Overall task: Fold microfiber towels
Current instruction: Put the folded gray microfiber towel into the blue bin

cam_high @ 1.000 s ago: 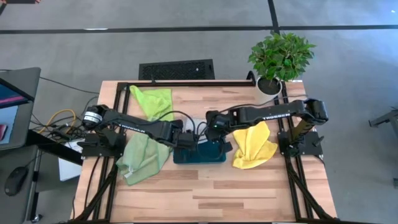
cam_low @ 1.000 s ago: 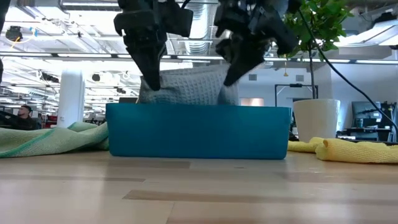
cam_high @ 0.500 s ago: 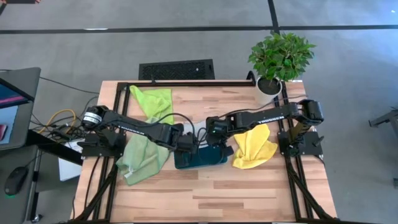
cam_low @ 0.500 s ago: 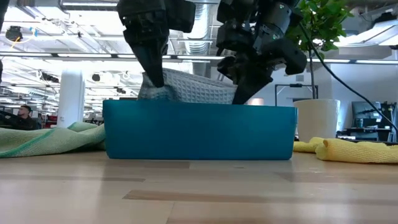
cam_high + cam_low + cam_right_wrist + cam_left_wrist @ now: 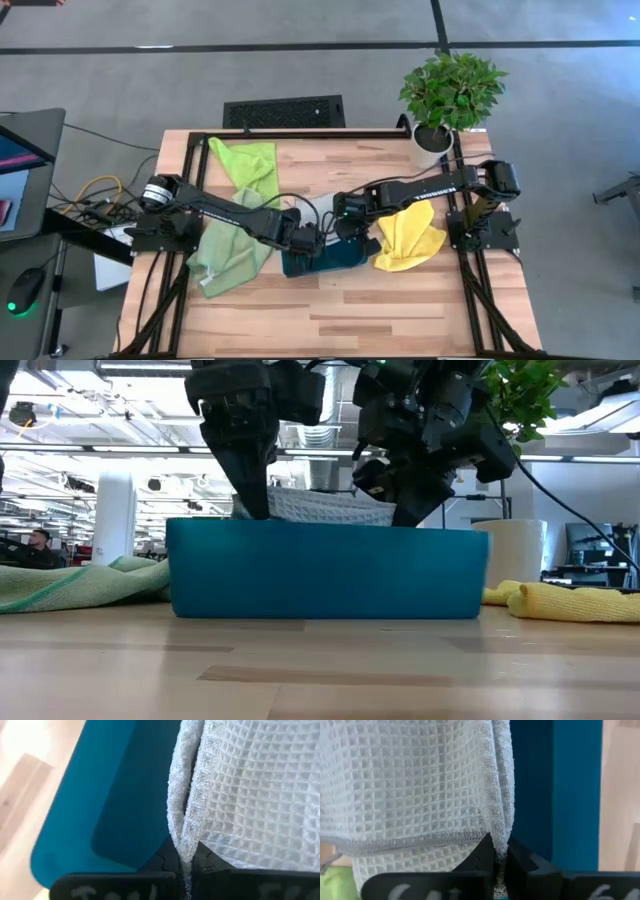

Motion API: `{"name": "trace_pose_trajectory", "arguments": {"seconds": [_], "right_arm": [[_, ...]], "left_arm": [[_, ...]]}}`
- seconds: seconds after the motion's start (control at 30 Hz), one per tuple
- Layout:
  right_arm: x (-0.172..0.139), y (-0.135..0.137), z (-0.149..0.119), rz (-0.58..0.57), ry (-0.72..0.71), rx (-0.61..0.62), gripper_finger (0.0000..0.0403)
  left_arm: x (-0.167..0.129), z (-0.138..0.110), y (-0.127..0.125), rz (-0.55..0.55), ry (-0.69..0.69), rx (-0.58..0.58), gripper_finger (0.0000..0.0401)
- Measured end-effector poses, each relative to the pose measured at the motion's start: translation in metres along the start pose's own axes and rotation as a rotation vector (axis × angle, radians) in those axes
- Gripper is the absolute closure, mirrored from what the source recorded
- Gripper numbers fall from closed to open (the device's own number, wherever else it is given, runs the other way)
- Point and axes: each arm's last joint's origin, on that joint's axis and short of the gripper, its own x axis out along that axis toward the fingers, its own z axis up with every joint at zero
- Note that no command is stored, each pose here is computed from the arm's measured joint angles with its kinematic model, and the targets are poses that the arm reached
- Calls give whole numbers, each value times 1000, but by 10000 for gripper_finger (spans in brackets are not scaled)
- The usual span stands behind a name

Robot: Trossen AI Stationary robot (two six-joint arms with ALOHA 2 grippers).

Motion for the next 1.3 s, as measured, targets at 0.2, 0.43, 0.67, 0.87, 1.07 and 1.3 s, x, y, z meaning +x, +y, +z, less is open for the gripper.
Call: {"name": "trace_pose_trajectory", "arguments": {"seconds": [0.2, 0.43, 0.67, 0.87, 1.07, 1.3], "right_arm": [[2, 6, 1, 43, -13, -30, 385], [3, 7, 0, 70, -27, -39, 386], [5, 10, -1, 108, -26, -32, 382], [21, 10, -3, 212, -36, -24, 386], [31, 10, -5, 250, -26, -14, 382], [30, 8, -6, 250, -29, -10, 386]], "left_arm": [[2, 1, -11, -59, -15, -3, 395], [32, 1, -17, -67, 60, 0, 395], [45, 3, -20, -101, 83, 2, 395], [47, 3, -23, -164, 90, 3, 395], [47, 3, -24, -196, 95, 2, 395], [55, 4, -27, -254, 116, 0, 395]]}}
